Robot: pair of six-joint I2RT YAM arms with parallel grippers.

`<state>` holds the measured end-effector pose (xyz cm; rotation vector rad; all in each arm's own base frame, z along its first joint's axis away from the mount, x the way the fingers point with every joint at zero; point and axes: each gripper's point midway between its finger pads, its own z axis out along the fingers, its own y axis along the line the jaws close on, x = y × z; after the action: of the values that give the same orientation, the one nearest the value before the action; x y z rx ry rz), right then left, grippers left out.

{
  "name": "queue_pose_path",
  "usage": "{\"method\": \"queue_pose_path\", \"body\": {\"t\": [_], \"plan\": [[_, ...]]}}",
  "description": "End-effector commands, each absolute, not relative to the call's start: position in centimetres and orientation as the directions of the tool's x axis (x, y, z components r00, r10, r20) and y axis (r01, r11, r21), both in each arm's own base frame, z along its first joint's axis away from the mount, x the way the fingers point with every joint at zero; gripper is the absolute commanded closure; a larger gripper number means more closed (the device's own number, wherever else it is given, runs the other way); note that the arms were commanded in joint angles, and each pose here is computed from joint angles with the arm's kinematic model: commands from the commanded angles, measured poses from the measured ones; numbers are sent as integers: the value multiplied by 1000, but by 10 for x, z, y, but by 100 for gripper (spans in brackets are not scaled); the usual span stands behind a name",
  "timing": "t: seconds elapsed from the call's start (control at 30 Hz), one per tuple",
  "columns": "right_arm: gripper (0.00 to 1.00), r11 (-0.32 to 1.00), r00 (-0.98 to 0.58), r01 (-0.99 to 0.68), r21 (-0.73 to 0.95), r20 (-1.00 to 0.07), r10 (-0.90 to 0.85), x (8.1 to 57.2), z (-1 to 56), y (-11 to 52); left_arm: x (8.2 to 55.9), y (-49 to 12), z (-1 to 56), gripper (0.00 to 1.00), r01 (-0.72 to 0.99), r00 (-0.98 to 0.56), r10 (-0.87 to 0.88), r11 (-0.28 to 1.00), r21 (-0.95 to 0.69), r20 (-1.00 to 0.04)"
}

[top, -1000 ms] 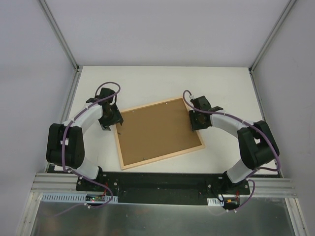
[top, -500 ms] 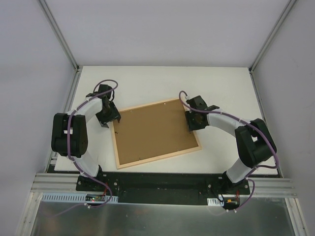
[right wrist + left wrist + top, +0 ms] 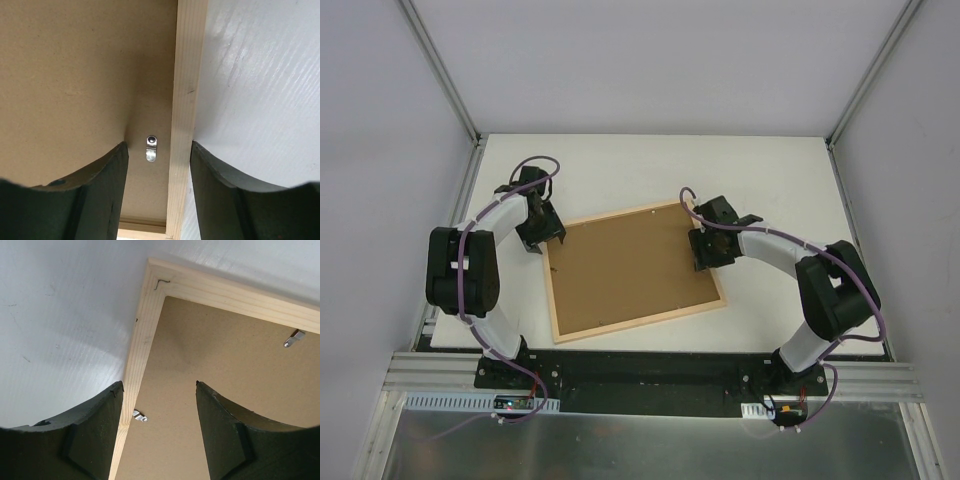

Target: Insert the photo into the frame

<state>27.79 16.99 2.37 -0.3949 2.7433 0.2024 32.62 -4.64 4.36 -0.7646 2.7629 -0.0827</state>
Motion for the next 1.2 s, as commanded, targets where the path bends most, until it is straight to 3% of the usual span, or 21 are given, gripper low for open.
{"method": "queue_pose_path", "body": {"t": [0.0, 0.5, 0.8, 0.97, 1.17], "plan": [[47, 940, -914, -329, 88, -278, -294, 252, 18, 164, 332, -42, 63, 41, -478, -817, -498, 867, -143, -290], [64, 947, -924, -321, 14, -226, -310, 251, 8, 155, 328, -41, 68, 41, -486, -808, -513, 858, -164, -290], [80, 953, -928, -303, -7, -224, -297, 255, 5, 154, 325, -42, 77, 42, -478, -804, -512, 859, -183, -303], [95, 957, -933, -291, -9, -217, -286, 260, 1, 158, 316, -43, 77, 42, -478, -804, -514, 857, -191, -298], [99, 962, -939, -274, -5, -214, -269, 267, -4, 162, 307, -43, 78, 41, -476, -803, -516, 857, -199, -298]]}}
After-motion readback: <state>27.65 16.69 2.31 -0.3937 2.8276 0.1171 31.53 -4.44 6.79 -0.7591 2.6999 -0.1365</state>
